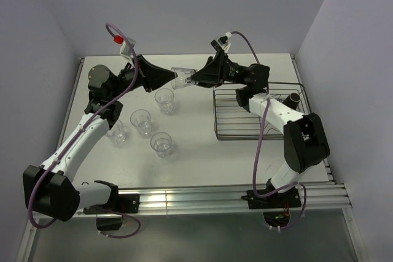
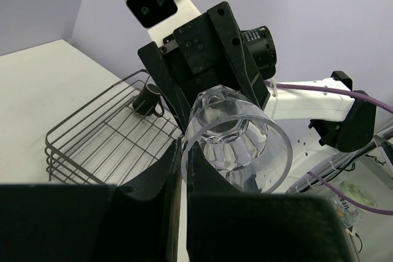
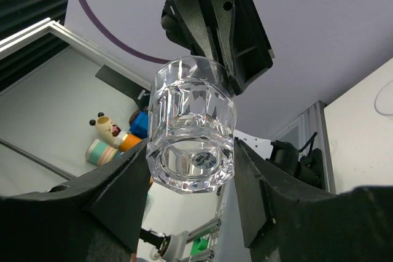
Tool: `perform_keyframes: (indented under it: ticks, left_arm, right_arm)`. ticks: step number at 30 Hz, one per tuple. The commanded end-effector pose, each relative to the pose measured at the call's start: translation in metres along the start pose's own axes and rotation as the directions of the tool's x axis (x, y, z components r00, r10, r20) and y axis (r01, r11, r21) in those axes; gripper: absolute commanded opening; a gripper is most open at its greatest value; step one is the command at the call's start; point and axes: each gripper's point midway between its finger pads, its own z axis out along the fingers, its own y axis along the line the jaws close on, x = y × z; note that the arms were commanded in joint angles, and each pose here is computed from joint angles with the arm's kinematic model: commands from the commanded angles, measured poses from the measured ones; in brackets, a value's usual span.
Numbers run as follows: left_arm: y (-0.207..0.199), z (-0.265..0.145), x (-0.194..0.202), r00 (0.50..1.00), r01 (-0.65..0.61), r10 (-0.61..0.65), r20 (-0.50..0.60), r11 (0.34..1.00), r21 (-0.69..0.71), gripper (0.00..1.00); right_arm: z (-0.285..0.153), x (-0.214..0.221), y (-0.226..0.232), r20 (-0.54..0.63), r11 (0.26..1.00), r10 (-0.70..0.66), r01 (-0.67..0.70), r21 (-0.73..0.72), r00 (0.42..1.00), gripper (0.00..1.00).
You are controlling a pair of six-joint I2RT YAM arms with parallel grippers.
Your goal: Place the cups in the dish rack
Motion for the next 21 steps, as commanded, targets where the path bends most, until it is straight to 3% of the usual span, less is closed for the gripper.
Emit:
perform_keyframes:
  ticks: [1, 7, 9, 12, 13, 16, 21]
  left_arm:
    - [-0.01, -0.002, -0.002, 0.999, -0.041, 0.041, 0.007, 0.999, 0.036, 0.0]
    - [-0.005, -0.002, 0.0, 0.999, -0.033, 0.033, 0.004, 0.999, 0.016, 0.0]
    - [-0.005, -0.002, 0.001, 0.999, -0.035, 0.035, 0.002, 0.999, 0.014, 0.05]
    - [-0.004, -0.002, 0.001, 0.999, -0.034, 0.034, -0.004, 0.999, 0.004, 0.25]
    - [-0.003, -0.001, 0.0, 1.0, -0.03, 0.03, -0.005, 1.0, -0.005, 0.44]
    - [0.0, -0.003, -0.001, 1.0, -0.023, 0.023, -0.005, 0.999, -0.036, 0.68]
    - [-0.009, -0.008, -0.002, 0.999, -0.032, 0.031, -0.009, 0.999, -0.029, 0.77]
  right_arm:
    - [0.006, -0.003, 0.02, -0.008, 0.995, -0.09, 0.09, -0.048, 0.996, 0.57]
    - [0.006, -0.002, 0.021, -0.011, 0.994, -0.094, 0.093, -0.05, 0.996, 0.5]
    - [0.006, -0.002, 0.021, -0.011, 0.994, -0.097, 0.096, -0.049, 0.995, 0.46]
    - [0.005, -0.002, 0.021, -0.012, 0.994, -0.104, 0.103, -0.048, 0.995, 0.4]
    - [0.005, -0.001, 0.021, -0.015, 0.993, -0.105, 0.105, -0.047, 0.994, 0.4]
    - [0.003, -0.002, 0.021, -0.01, 0.992, -0.116, 0.116, -0.04, 0.993, 0.39]
    - [-0.007, -0.002, 0.013, 0.001, 0.993, -0.121, 0.121, 0.001, 0.993, 0.36]
